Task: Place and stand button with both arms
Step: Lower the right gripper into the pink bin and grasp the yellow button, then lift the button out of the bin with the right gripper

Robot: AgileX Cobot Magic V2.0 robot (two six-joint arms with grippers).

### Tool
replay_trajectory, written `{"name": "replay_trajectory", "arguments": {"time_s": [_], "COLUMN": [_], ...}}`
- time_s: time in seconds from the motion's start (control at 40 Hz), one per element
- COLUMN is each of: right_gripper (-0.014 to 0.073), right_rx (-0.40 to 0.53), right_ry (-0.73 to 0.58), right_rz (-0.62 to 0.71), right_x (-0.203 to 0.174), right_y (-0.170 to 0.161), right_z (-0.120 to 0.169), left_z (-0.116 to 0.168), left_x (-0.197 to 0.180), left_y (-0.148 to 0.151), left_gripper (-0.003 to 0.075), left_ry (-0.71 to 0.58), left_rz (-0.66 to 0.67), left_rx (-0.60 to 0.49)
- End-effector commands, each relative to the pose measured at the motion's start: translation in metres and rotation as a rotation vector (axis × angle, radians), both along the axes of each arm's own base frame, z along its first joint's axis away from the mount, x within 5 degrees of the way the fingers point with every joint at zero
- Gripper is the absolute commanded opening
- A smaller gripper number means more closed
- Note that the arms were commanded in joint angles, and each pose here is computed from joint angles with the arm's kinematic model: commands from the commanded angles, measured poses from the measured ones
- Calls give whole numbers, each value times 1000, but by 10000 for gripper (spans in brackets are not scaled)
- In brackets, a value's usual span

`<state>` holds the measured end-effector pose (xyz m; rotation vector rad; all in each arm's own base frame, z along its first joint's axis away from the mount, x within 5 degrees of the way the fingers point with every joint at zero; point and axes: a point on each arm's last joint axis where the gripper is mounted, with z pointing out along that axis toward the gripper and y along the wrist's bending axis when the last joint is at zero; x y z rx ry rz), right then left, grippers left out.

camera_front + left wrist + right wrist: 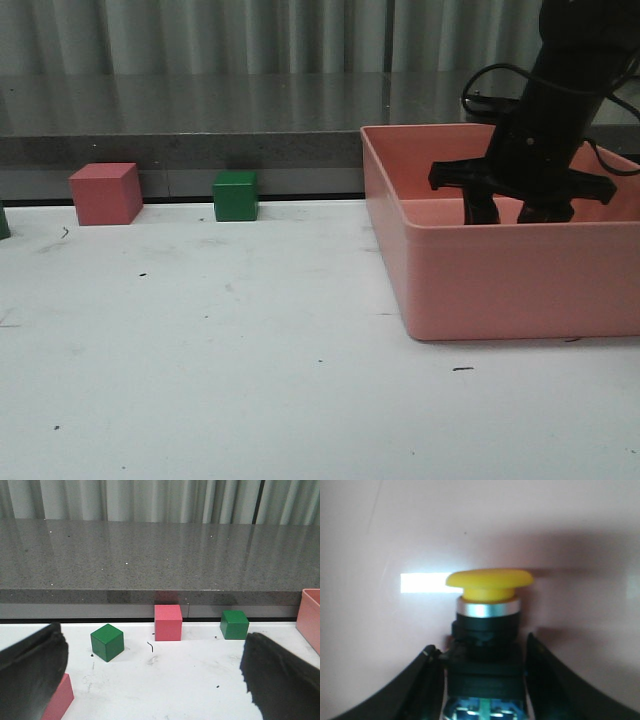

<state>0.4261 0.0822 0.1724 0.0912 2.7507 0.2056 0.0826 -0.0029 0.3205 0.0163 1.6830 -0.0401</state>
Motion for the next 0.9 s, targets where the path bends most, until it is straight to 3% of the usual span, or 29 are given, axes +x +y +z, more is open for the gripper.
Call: {"name": "replay_trajectory", "arguments": {"time_s": [0.0, 0.25, 0.55, 0.7, 0.88], "right_gripper": [239, 221, 213, 213, 213], "right_rx": [14, 29, 92, 198, 279], "right_ry": [-115, -201, -444, -544, -518], "right_rz": [-4, -2, 73, 162, 328], "right_x": [5, -4, -56, -87, -115], "right_y": [-2, -3, 18, 54, 117], "right_z": [40, 76, 181, 215, 212], "left_z": [18, 18, 18, 18, 18], "left_x": [1, 1, 1, 1, 1], "left_y": [0, 0, 0, 0, 0], "left_gripper": [671, 671, 671, 671, 671], "left_ry": [-101, -101, -101, -101, -101], "left_rz": [-3, -3, -3, -3, -3], "left_rx": [-14, -14, -14, -14, -14]}}
